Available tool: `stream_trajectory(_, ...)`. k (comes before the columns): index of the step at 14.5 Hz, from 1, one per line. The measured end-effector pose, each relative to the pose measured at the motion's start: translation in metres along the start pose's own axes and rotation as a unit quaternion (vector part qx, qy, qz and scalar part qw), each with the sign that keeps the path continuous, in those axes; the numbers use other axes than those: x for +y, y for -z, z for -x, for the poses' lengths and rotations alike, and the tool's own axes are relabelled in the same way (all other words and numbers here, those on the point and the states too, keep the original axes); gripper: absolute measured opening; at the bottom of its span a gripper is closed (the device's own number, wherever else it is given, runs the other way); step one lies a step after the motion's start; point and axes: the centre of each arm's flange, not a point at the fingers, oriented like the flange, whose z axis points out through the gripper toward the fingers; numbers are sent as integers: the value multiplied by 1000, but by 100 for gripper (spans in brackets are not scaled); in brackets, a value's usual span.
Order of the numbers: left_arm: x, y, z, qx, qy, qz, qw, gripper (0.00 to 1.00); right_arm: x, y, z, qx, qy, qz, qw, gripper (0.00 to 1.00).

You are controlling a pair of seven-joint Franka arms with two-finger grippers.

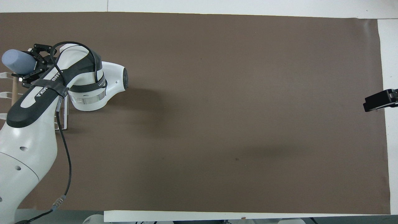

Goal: Hang cup on cup holder

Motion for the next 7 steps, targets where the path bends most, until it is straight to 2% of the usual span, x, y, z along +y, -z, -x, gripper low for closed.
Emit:
stream_trajectory(2,2,4,-1,-5,0,5,1000,78,-3,-1,1,-6,2,-1,1000,100)
stream_trajectory(4,4,8,0,-13,-3,15,1000,96,-4,0,2,-8,3,-1,1000,100)
stream_trajectory(5,6,9,-1,-17,-5,19,1000,100,-4,0,2,-8,3,-1,1000,100)
stream_trajectory(7,11,11,-11,-35,-2,16,999,100,-3,-1,3,-9,2,-2,1000,100)
